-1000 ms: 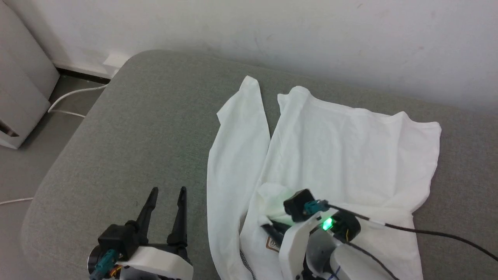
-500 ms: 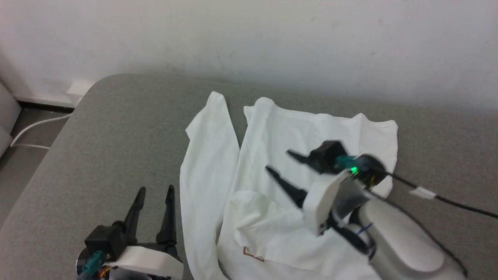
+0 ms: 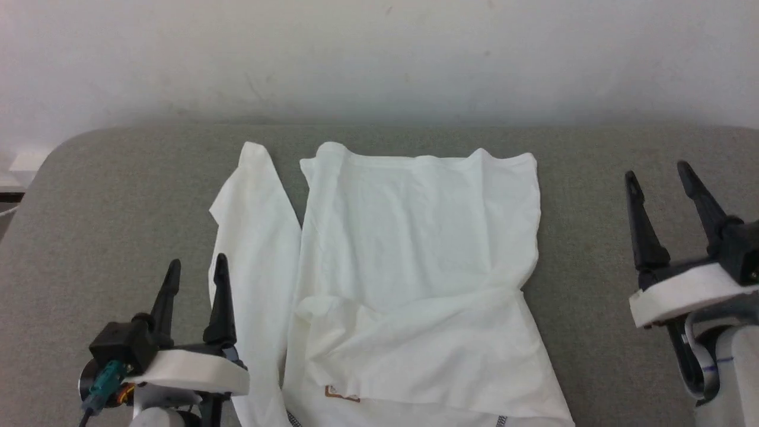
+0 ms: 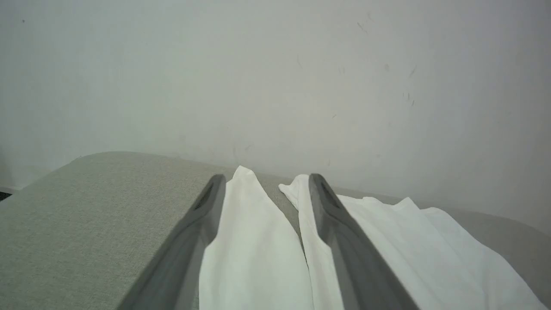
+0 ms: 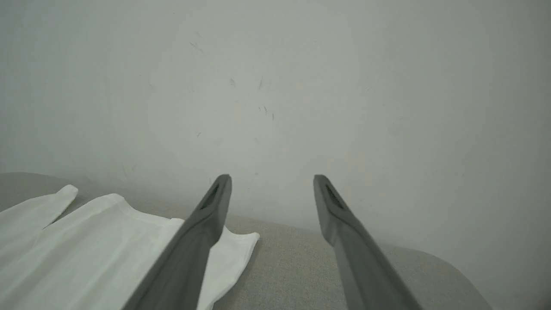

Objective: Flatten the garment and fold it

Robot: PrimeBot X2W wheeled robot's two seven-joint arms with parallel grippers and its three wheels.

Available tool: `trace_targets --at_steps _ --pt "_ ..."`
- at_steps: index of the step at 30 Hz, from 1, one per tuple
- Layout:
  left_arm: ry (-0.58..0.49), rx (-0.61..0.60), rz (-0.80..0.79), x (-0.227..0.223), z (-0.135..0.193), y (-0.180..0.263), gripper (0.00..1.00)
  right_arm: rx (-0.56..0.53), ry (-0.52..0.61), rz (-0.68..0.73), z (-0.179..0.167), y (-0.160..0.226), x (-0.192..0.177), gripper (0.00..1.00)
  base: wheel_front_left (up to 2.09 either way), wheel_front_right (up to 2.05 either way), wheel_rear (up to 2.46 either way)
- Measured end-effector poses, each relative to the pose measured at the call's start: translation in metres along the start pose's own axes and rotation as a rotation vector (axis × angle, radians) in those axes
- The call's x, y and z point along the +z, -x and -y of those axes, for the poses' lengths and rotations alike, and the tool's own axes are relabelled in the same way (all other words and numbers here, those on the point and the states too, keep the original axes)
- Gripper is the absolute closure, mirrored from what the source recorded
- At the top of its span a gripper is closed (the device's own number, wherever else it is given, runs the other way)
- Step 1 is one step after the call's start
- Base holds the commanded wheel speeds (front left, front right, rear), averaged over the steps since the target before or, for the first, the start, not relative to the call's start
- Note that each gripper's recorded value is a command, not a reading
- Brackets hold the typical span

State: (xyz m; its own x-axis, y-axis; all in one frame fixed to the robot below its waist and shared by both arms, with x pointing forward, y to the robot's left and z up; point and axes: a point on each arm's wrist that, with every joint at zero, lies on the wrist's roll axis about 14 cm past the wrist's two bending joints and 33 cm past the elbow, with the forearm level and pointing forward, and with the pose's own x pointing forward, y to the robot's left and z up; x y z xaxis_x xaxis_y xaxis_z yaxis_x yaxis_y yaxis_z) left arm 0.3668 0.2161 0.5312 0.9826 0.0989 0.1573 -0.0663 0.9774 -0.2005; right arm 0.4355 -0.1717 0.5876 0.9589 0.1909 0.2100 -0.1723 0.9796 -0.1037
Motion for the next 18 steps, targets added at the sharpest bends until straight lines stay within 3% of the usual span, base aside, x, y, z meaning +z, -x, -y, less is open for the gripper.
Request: trace_targets --at_steps 8,13,18 --pt "-0.140 -0.096 -0.227 -0.037 -0.001 -0.051 0.00 -0.189 -0.053 -0.056 0.031 0.042 -0.031 0.00 0.00 0.00 0.00" --pt "-0.280 -0.150 -0.417 -0.049 -0.016 -0.105 0.00 -0.231 -0.038 -0.074 0.043 0.044 -0.038 0.00 0.00 0.00 0.00" --pt "-0.307 -0.142 -0.664 -0.075 -0.032 -0.148 0.00 -0.253 -0.027 -0.119 0.050 0.042 -0.054 0.00 0.00 0.00 0.00"
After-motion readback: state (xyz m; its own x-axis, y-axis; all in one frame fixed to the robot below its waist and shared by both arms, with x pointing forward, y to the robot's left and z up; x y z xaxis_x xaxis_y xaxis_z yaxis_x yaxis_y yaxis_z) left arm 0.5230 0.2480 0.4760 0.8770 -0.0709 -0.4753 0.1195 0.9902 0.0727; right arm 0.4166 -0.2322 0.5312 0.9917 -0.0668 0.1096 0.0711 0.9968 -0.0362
